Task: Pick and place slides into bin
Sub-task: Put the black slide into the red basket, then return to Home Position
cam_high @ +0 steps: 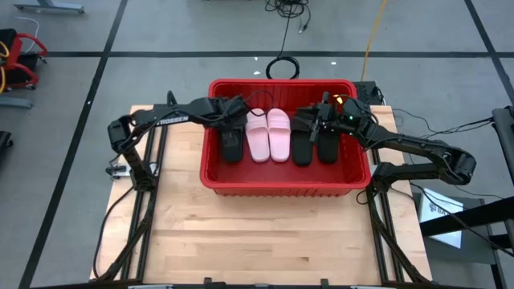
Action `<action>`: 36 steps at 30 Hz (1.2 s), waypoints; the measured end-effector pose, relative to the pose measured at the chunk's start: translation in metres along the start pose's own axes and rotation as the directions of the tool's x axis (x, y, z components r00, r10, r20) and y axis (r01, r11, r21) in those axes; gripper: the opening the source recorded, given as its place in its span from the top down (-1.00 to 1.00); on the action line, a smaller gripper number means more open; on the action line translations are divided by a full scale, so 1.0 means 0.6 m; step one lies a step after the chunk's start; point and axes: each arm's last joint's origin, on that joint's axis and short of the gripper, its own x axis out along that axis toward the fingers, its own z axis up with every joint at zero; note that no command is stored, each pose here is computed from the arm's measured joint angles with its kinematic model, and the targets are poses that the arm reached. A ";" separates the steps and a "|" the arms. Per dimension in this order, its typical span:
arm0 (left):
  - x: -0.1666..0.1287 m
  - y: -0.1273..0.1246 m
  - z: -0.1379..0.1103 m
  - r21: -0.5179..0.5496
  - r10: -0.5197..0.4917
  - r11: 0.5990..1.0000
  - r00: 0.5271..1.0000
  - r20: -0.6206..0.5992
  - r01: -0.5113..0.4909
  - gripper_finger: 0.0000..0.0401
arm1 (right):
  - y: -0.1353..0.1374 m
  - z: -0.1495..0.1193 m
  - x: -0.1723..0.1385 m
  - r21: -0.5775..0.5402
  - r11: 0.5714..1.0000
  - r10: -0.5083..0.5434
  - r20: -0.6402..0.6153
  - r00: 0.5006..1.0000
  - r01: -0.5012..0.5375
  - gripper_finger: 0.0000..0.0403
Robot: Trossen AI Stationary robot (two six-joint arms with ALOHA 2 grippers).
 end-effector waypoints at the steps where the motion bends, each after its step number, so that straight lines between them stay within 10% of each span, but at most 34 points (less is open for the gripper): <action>1: -0.005 -0.003 0.000 0.002 0.000 1.000 1.000 0.005 0.000 -0.27 | 0.000 0.000 0.000 0.000 1.000 0.000 0.000 1.000 0.000 0.30; 24: -0.080 -0.008 -0.011 -0.020 0.032 0.999 0.995 0.099 -0.030 -0.27 | 0.000 0.003 0.000 0.029 1.000 -0.007 0.016 1.000 0.006 0.30; 36: -0.191 0.007 -0.041 -0.151 0.031 0.988 0.937 0.348 0.023 -0.27 | 0.000 0.025 -0.010 0.167 0.986 -0.018 0.113 0.993 -0.001 0.30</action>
